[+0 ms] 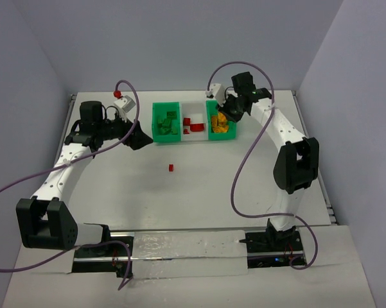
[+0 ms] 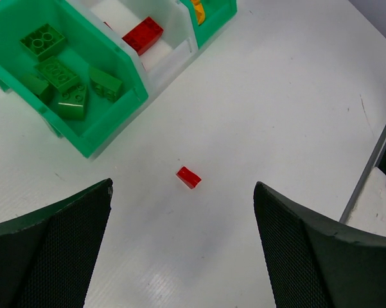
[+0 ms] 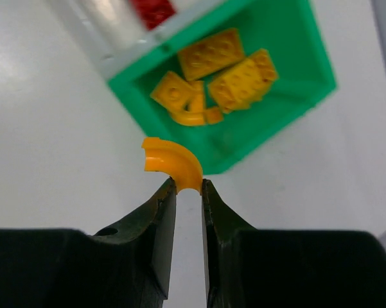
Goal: Sort the legos into containers by color
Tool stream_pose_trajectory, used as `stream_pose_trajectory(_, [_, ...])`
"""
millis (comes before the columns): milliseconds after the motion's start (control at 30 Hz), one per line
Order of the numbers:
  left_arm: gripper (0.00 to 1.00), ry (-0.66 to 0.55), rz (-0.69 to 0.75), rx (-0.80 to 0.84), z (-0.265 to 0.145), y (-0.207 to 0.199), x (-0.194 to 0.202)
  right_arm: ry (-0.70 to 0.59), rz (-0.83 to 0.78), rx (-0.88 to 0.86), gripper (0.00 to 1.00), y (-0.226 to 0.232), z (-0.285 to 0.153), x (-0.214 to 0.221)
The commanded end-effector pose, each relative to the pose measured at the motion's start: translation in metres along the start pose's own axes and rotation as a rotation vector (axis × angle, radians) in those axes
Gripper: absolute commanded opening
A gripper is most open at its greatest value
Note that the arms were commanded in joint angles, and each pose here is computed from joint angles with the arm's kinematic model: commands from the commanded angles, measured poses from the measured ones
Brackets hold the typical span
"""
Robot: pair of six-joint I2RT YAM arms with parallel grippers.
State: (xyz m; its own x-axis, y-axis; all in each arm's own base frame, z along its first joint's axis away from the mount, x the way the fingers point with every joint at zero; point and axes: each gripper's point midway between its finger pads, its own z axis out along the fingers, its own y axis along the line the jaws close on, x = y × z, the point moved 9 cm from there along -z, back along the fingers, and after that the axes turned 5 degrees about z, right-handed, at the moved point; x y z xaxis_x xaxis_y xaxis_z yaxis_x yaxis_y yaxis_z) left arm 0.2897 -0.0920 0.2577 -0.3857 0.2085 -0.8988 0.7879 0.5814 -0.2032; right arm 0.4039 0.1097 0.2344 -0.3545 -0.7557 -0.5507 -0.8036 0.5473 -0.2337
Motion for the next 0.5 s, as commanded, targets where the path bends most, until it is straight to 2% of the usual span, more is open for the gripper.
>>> stream_pose_trajectory(0, [0.95,-0.037,0.011,-0.040,0.005,0.007,-0.007,0.037,0.097,0.136,0.13,-0.034,0.012,-0.002])
stream_pose_trajectory(267, [0.93,0.038,0.046,-0.065,0.015,0.016,0.018,0.036,0.138,0.199,0.14,-0.049,0.041,-0.003])
stream_pose_trajectory(367, [0.92,0.096,0.074,-0.045,0.023,0.018,0.033,0.035,0.141,0.195,0.22,-0.051,0.048,-0.005])
stream_pose_trajectory(467, [0.92,0.148,0.101,-0.026,0.030,0.020,0.045,0.037,0.145,0.185,0.38,-0.051,0.051,-0.006])
